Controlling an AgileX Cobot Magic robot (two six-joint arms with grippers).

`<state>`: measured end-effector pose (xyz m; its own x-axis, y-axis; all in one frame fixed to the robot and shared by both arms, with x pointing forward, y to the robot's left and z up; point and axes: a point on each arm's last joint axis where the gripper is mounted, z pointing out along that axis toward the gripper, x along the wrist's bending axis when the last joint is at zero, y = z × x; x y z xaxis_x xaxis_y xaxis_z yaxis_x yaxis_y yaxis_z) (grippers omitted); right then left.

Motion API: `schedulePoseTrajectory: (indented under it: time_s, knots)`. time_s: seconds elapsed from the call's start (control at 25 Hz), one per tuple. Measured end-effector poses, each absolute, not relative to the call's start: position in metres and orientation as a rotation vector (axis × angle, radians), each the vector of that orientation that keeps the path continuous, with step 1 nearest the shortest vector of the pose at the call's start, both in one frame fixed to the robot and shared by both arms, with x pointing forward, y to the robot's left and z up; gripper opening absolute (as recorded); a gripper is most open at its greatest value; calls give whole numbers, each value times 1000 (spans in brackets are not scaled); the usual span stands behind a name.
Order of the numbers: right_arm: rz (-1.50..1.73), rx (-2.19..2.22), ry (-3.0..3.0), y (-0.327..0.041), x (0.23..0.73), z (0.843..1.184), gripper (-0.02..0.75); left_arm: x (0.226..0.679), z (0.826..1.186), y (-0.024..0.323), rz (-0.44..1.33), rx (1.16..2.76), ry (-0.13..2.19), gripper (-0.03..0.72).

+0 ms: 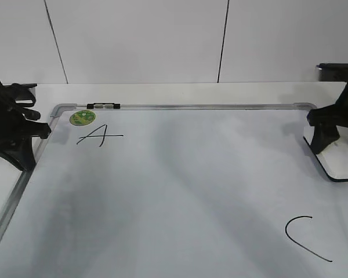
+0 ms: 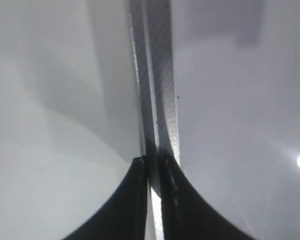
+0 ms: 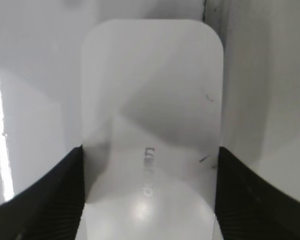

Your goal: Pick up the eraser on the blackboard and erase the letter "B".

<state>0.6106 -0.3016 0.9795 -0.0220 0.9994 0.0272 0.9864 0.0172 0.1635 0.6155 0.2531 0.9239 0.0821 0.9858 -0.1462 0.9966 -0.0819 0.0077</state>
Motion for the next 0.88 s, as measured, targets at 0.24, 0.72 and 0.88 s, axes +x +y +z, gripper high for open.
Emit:
schedulePoseTrajectory:
  time_s: [0.24, 0.72, 0.88]
  knots:
    - [152, 2156, 2199, -302, 600, 964, 553, 616, 924, 253, -156, 2231, 2054, 25]
    - [151, 2144, 2195, -302, 597, 958, 553, 616, 924, 253, -156, 2231, 2054, 25]
    - [149, 2146, 2196, -302, 597, 958, 553, 616, 924, 253, -156, 2231, 2054, 25]
